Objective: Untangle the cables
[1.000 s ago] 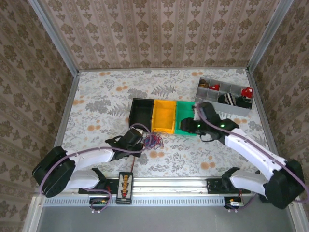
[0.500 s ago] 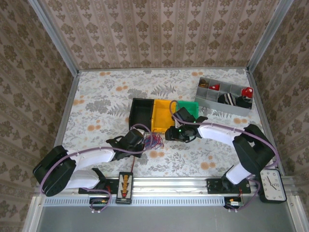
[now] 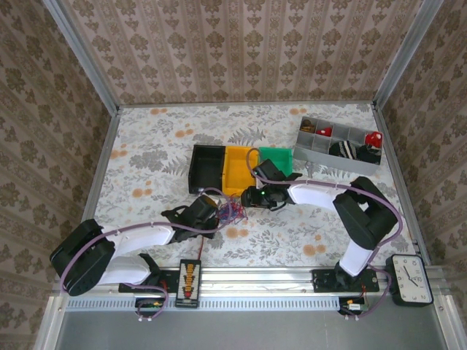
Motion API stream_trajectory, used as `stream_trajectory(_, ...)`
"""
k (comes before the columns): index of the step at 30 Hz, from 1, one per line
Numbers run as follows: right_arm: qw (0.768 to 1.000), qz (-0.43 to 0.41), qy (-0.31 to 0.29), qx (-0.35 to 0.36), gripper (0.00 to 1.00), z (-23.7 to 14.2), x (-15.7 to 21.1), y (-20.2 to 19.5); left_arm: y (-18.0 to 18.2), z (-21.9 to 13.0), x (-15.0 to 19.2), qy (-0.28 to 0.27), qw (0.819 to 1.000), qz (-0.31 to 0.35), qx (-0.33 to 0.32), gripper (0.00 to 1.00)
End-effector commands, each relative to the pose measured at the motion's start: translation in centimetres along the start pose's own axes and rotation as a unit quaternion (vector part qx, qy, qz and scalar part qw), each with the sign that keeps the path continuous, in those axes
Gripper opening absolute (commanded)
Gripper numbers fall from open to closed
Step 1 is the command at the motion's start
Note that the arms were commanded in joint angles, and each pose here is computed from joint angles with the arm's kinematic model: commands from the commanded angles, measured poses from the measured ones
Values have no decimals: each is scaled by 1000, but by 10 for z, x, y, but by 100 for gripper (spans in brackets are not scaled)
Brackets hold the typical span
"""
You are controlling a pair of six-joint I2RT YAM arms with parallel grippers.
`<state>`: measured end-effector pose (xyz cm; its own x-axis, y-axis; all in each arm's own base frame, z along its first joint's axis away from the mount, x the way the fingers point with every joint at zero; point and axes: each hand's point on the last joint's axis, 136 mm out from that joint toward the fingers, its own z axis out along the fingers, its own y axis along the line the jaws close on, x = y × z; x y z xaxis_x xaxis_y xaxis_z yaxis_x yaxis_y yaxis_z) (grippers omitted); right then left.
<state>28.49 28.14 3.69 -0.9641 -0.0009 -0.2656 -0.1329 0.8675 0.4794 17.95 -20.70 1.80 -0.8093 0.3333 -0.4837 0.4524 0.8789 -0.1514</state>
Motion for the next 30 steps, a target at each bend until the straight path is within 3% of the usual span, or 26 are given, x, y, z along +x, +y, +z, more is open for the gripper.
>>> stream_trajectory(1,998,-11,28,59,44,11,19,-15,-4,-4,-7,-8,1000,13,3,0)
stream_trajectory(10,981,-14,3,194,40,0,26,-55,-2,-4,-8,-9,1000,12,-5,0)
stream_trajectory(19,974,-19,-1,226,39,-2,28,-65,-1,-3,-8,-8,1000,11,-7,0)
stream_trajectory(24,969,-17,-10,248,9,-8,32,-74,0,-4,-9,-11,1000,11,-11,0)
stream_trajectory(27,969,-12,-30,243,0,-19,30,-76,1,-3,-8,-11,1000,10,-12,0)
stream_trajectory(30,968,-11,-52,244,0,-35,29,-78,0,-3,-8,-10,1000,10,-10,0)
